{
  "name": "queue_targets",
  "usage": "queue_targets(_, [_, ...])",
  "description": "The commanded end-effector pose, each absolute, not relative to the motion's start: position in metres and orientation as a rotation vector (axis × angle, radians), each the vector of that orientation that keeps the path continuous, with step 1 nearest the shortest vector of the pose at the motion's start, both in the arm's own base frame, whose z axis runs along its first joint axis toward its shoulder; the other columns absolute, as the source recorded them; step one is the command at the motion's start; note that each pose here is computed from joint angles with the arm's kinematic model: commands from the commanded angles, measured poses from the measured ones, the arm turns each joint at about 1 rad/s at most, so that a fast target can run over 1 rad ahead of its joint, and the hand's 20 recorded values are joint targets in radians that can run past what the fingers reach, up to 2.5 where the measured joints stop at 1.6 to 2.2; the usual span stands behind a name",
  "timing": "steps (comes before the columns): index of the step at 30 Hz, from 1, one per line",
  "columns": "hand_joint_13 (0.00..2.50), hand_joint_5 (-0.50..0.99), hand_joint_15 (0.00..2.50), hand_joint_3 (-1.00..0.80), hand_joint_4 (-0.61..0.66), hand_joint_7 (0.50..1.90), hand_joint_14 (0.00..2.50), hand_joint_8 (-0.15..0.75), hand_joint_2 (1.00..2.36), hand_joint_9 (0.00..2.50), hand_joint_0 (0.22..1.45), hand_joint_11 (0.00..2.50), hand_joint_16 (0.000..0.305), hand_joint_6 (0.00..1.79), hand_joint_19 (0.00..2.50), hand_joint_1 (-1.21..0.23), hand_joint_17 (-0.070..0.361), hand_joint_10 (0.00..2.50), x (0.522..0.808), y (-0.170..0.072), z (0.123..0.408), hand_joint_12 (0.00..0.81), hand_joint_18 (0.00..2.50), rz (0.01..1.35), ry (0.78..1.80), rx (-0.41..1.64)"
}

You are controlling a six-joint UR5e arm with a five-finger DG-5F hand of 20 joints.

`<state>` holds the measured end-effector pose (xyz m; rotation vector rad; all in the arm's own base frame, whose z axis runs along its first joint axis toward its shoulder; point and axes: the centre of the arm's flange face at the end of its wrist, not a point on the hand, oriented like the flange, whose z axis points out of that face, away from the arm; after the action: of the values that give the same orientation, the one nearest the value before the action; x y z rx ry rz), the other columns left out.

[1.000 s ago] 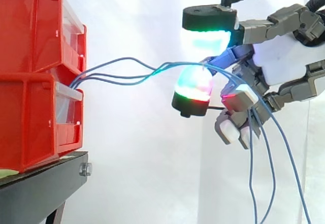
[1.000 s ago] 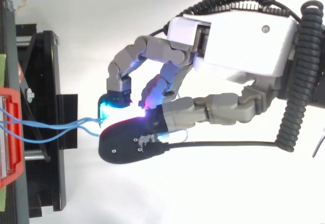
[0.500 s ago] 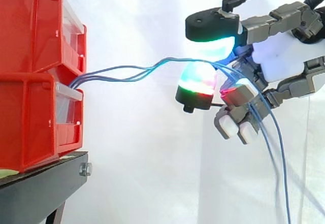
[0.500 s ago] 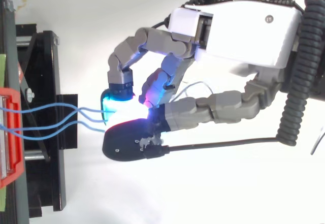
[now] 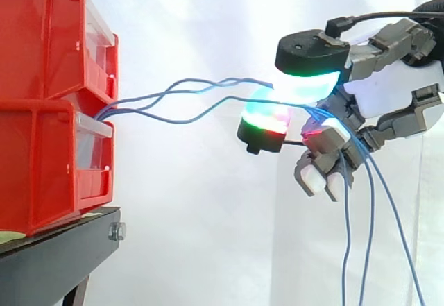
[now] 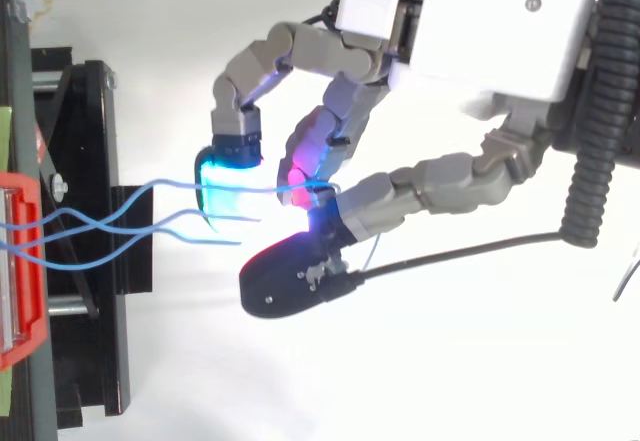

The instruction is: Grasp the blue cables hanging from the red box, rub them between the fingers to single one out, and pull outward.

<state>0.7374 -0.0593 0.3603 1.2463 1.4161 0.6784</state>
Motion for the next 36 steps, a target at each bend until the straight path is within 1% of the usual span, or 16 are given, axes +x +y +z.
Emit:
queue_targets(1, [1.04, -0.16, 0.68, -0.50, 0.10, 0.90, 0.03, 0.350, 1.00, 1.15, 0.57, 0.92, 0.047, 0.93, 0.53, -0.73, 0.106, 0.02, 0.737, -0.064, 0.360, 0.364, 0.89, 0.672, 1.415, 1.245])
queue_targets(4, [1.06, -0.16, 0.67, -0.50, 0.11, 0.87, 0.03, 0.368, 1.00, 1.17, 0.53, 0.90, 0.050, 0.92, 0.54, -0.60, 0.113, 0.02, 0.737, -0.067, 0.361, 0.375, 0.90, 0.671, 1.416, 1.240])
queue_targets(7, [1.07, -0.16, 0.68, -0.50, 0.11, 0.89, 0.02, 0.369, 1.00, 1.18, 0.54, 0.89, 0.051, 0.91, 0.55, -0.49, 0.115, 0.02, 0.737, -0.069, 0.362, 0.377, 0.90, 0.674, 1.418, 1.234])
queue_targets(11, [1.07, -0.16, 0.68, -0.42, 0.09, 0.92, 0.02, 0.362, 1.01, 1.19, 0.57, 0.91, 0.051, 0.90, 0.57, -0.42, 0.114, 0.02, 0.738, -0.073, 0.361, 0.375, 0.89, 0.674, 1.421, 1.226])
queue_targets(14, [1.08, -0.15, 0.68, -0.35, 0.09, 0.92, 0.03, 0.366, 1.01, 1.21, 0.59, 0.91, 0.050, 0.90, 0.57, -0.47, 0.113, 0.02, 0.738, -0.075, 0.361, 0.376, 0.88, 0.672, 1.419, 1.220])
queue_targets(16, [1.11, -0.15, 0.67, -0.24, 0.11, 0.91, 0.02, 0.396, 1.01, 1.22, 0.58, 0.90, 0.057, 0.91, 0.52, -0.57, 0.127, 0.02, 0.739, -0.076, 0.363, 0.405, 0.95, 0.673, 1.414, 1.215])
queue_targets(17, [1.11, -0.15, 0.66, -0.22, 0.11, 0.91, 0.02, 0.403, 1.01, 1.21, 0.58, 0.89, 0.058, 0.91, 0.52, -0.60, 0.131, 0.02, 0.739, -0.077, 0.362, 0.415, 0.97, 0.670, 1.415, 1.213])
queue_targets(19, [1.10, -0.15, 0.67, -0.14, 0.11, 0.94, 0.02, 0.396, 1.01, 1.19, 0.59, 0.91, 0.057, 0.91, 0.52, -0.68, 0.128, 0.02, 0.739, -0.078, 0.362, 0.405, 0.96, 0.666, 1.415, 1.210])
queue_targets(20, [1.09, -0.15, 0.67, -0.13, 0.10, 0.90, 0.02, 0.393, 1.02, 1.18, 0.60, 0.92, 0.056, 0.93, 0.52, -0.72, 0.127, 0.02, 0.739, -0.078, 0.362, 0.402, 0.95, 0.667, 1.415, 1.208])
queue_targets(22, [1.07, -0.16, 0.68, -0.10, 0.07, 0.92, 0.02, 0.374, 1.02, 1.15, 0.61, 0.92, 0.053, 0.93, 0.52, -0.77, 0.120, 0.02, 0.739, -0.080, 0.362, 0.384, 0.93, 0.665, 1.413, 1.210])
queue_targets(24, [1.05, -0.17, 0.67, -0.11, 0.02, 0.93, 0.03, 0.358, 1.02, 1.12, 0.63, 0.93, 0.050, 0.94, 0.52, -0.82, 0.113, 0.02, 0.739, -0.081, 0.363, 0.372, 0.90, 0.667, 1.414, 1.208])
queue_targets(25, [1.04, -0.17, 0.67, -0.14, 0.00, 0.96, 0.03, 0.355, 1.02, 1.12, 0.65, 0.92, 0.049, 0.94, 0.52, -0.85, 0.111, 0.02, 0.739, -0.081, 0.362, 0.366, 0.89, 0.666, 1.415, 1.208])
queue_targets(27, [1.04, -0.17, 0.66, -0.19, -0.03, 0.95, 0.03, 0.344, 1.02, 1.10, 0.68, 0.94, 0.048, 0.95, 0.51, -0.88, 0.107, 0.02, 0.739, -0.082, 0.362, 0.366, 0.89, 0.667, 1.416, 1.208])
queue_targets(29, [1.03, -0.17, 0.66, -0.25, -0.02, 0.99, 0.02, 0.342, 1.02, 1.10, 0.71, 0.93, 0.047, 0.95, 0.50, -0.90, 0.105, 0.02, 0.739, -0.083, 0.363, 0.358, 0.89, 0.667, 1.415, 1.207])
queue_targets(32, [1.02, -0.17, 0.66, -0.34, -0.04, 0.94, 0.03, 0.337, 1.01, 1.10, 0.74, 0.93, 0.046, 0.95, 0.48, -0.91, 0.104, 0.02, 0.739, -0.084, 0.363, 0.357, 0.89, 0.666, 1.417, 1.205])
queue_targets(36, [1.03, -0.17, 0.67, -0.44, -0.02, 0.89, 0.03, 0.335, 1.00, 1.10, 0.75, 0.91, 0.045, 0.95, 0.49, -0.91, 0.102, 0.02, 0.739, -0.086, 0.363, 0.351, 0.89, 0.664, 1.415, 1.202])
